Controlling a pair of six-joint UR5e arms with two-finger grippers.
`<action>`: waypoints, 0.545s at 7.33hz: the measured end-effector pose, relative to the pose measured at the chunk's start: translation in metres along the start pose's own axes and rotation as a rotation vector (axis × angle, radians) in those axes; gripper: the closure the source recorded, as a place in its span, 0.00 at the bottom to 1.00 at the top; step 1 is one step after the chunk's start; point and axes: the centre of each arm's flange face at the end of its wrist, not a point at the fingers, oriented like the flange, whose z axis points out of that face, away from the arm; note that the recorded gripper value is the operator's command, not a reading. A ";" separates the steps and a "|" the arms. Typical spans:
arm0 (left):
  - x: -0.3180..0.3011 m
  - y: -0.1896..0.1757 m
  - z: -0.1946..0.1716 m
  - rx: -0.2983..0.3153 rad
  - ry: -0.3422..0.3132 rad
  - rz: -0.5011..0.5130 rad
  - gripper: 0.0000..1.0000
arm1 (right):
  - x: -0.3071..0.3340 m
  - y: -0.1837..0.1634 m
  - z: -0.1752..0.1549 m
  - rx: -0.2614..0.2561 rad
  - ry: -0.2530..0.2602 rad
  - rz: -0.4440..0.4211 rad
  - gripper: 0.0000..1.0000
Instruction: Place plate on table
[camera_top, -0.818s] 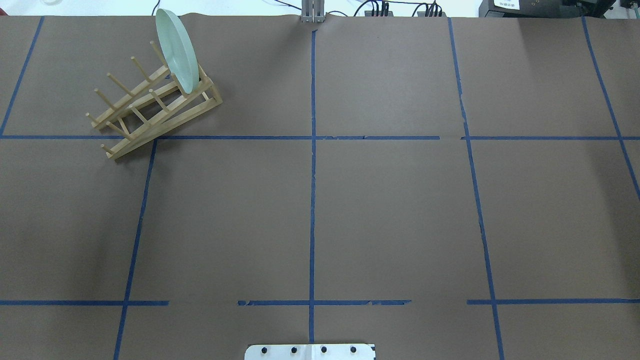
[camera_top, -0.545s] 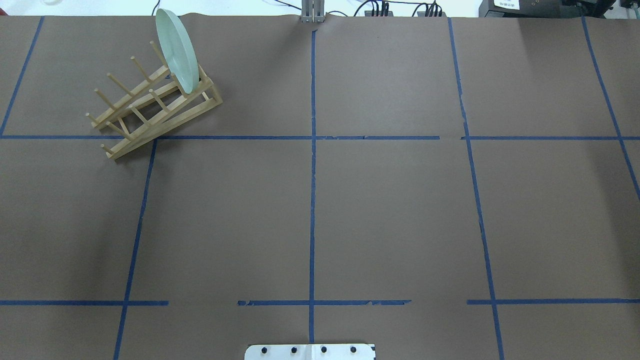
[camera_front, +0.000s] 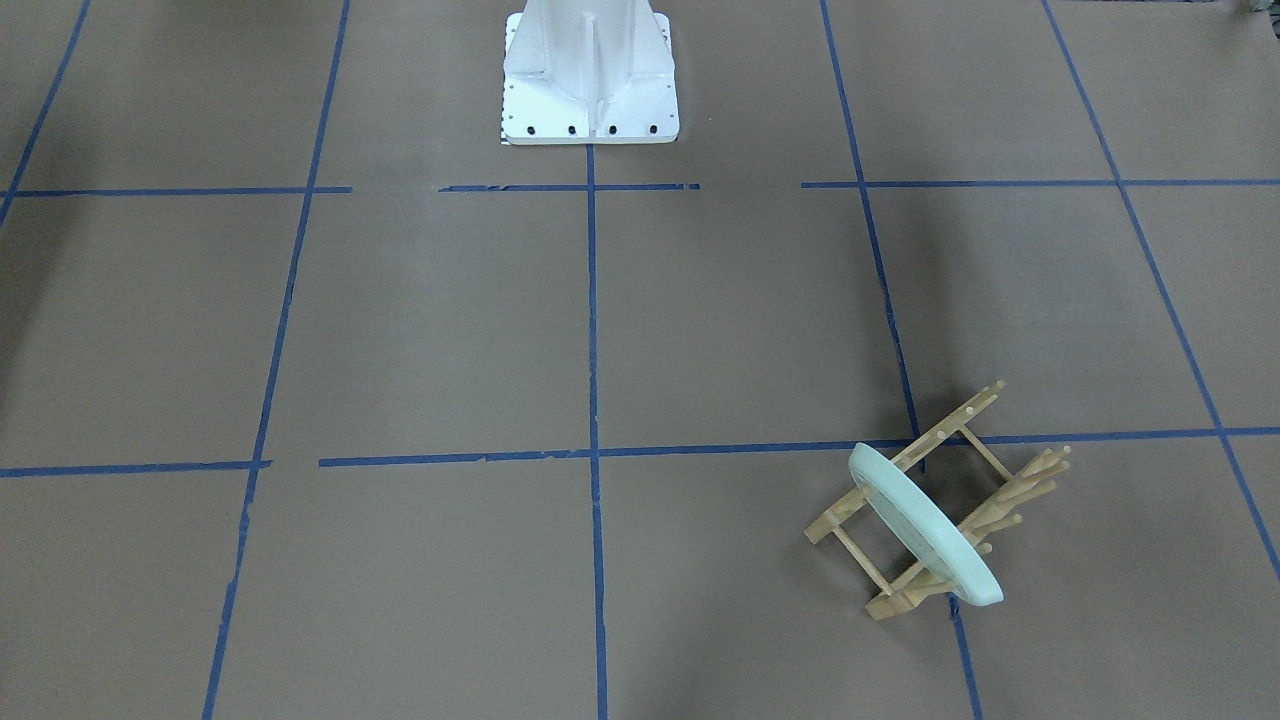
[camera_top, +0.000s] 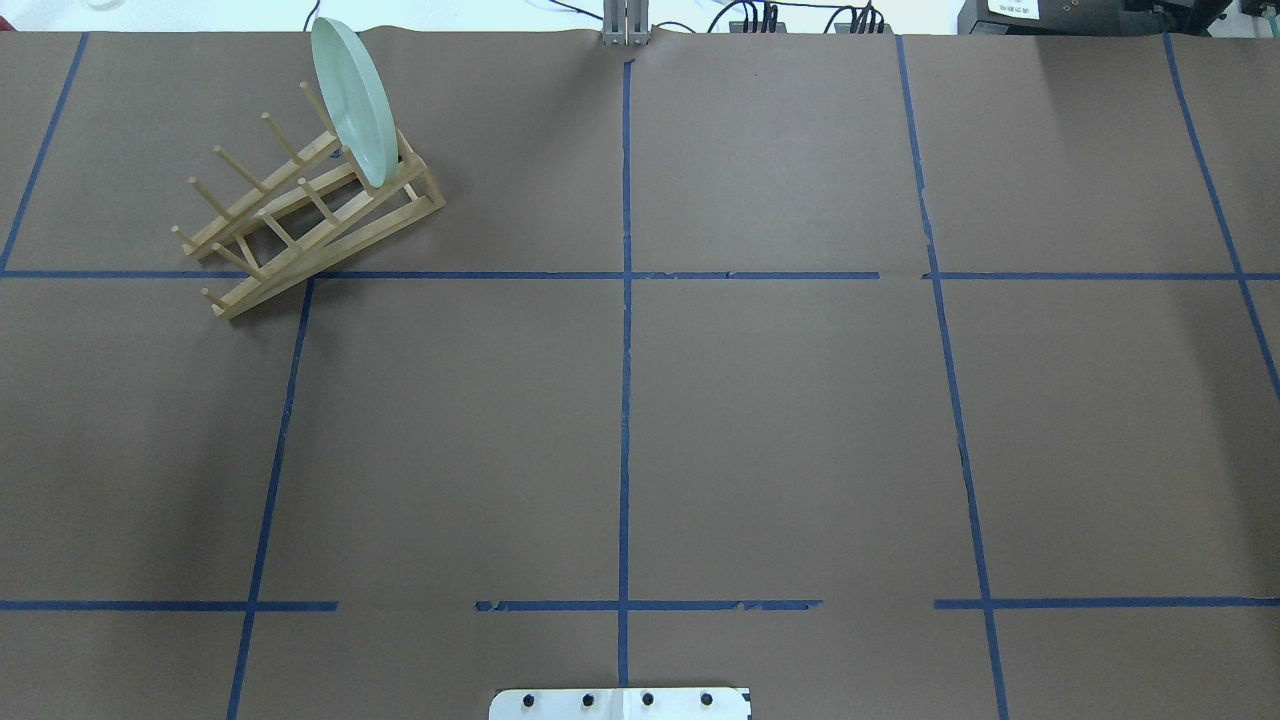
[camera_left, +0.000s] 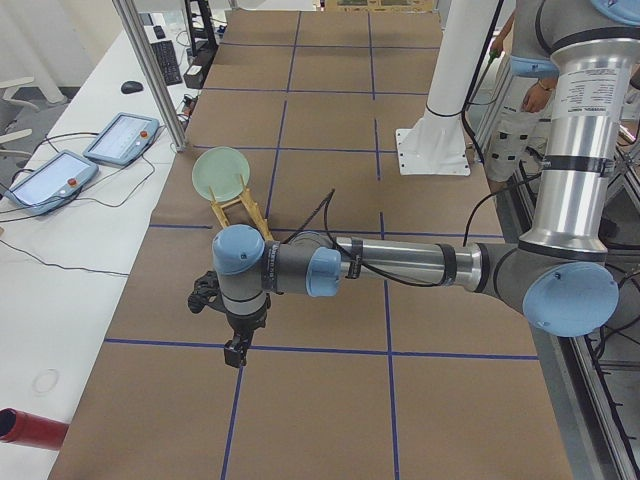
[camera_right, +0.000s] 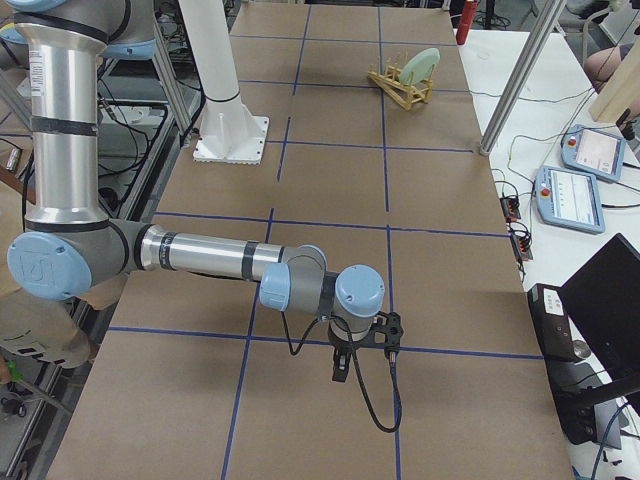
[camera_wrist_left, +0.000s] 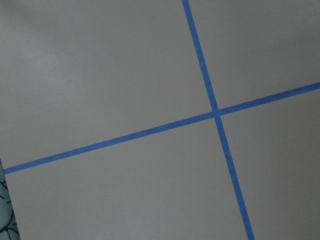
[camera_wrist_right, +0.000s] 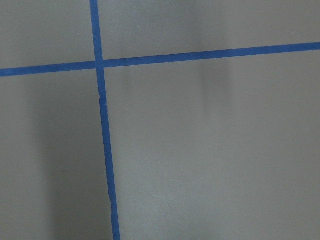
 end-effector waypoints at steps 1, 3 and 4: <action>0.000 0.006 0.002 0.013 0.009 -0.005 0.00 | 0.000 0.000 0.000 0.000 0.000 0.000 0.00; 0.027 0.001 -0.013 0.078 0.159 -0.105 0.00 | 0.000 0.000 0.000 0.000 0.000 0.000 0.00; 0.051 -0.017 -0.036 0.127 0.243 -0.223 0.00 | 0.000 0.000 0.000 0.000 0.000 0.000 0.00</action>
